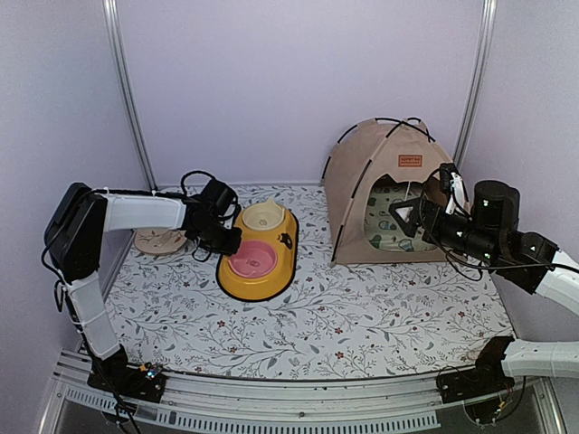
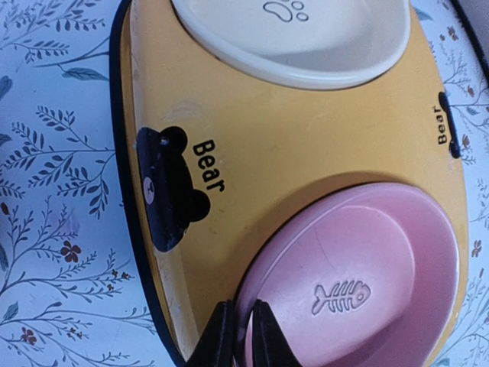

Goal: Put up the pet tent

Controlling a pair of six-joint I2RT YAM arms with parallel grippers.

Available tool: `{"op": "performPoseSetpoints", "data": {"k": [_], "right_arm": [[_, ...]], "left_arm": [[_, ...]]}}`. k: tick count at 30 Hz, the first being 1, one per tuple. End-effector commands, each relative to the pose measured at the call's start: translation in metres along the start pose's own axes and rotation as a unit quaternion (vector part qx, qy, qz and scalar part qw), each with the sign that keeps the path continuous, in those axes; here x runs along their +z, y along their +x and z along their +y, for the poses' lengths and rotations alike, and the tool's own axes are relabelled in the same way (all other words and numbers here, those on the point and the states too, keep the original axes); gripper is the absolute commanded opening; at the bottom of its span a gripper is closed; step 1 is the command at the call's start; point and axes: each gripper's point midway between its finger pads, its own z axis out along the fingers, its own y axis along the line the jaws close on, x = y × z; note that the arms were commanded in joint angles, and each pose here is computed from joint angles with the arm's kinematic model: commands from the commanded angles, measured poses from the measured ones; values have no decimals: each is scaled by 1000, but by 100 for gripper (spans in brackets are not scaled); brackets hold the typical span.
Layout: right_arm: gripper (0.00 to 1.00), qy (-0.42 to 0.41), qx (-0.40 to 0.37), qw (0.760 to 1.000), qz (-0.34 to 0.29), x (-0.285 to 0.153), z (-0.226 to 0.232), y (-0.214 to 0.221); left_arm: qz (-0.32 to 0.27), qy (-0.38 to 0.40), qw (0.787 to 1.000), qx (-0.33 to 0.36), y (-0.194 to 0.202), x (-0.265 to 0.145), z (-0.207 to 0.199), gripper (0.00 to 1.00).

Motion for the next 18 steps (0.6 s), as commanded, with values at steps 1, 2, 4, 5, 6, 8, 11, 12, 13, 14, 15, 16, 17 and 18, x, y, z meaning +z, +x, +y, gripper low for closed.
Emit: {"op": "performPoseSetpoints", "data": {"k": [1, 2, 4, 5, 6, 8, 11, 12, 13, 14, 15, 16, 17, 18], "right_arm": [[99, -1, 4, 1000, -5, -3, 1, -4], [99, -1, 4, 1000, -5, -3, 2, -4], [99, -1, 3, 1000, -5, -3, 2, -4], [99, 0, 3, 1000, -5, -4, 1, -4], [99, 0, 3, 1000, -5, -4, 1, -4], [99, 1, 3, 1000, -5, -6, 1, -5], [99, 3, 3, 1000, -7, -7, 0, -5], [99, 3, 2, 1000, -8, -8, 0, -5], [99, 4, 2, 1000, -8, -8, -1, -5], [99, 4, 2, 1000, -8, -8, -1, -5], [99, 4, 2, 1000, -8, -8, -1, -5], [99, 4, 3, 1000, -8, -8, -1, -5], [99, 5, 3, 1000, -7, -8, -1, -5], [99, 4, 2, 1000, -7, -8, -1, -4]], "left_arm": [[-4, 48, 999, -12, 2, 9, -29, 9], [-5, 51, 999, -13, 1, 10, -31, 9], [-7, 54, 998, -14, -3, 11, -35, 9], [-10, 57, 998, -15, -6, 11, -37, 9], [-12, 59, 998, -15, -9, 11, -39, 9], [-14, 64, 998, -17, -13, 12, -43, 9], [-17, 70, 997, -17, -18, 12, -49, 10], [-17, 71, 997, -18, -18, 13, -50, 11], [-18, 72, 997, -18, -19, 13, -52, 11], [-18, 74, 997, -18, -19, 12, -54, 11], [-19, 76, 997, -19, -19, 12, -55, 12], [-20, 78, 997, -18, -20, 12, -57, 13], [-23, 79, 996, -18, -22, 11, -59, 13], [-25, 78, 996, -18, -24, 10, -59, 13]]}}
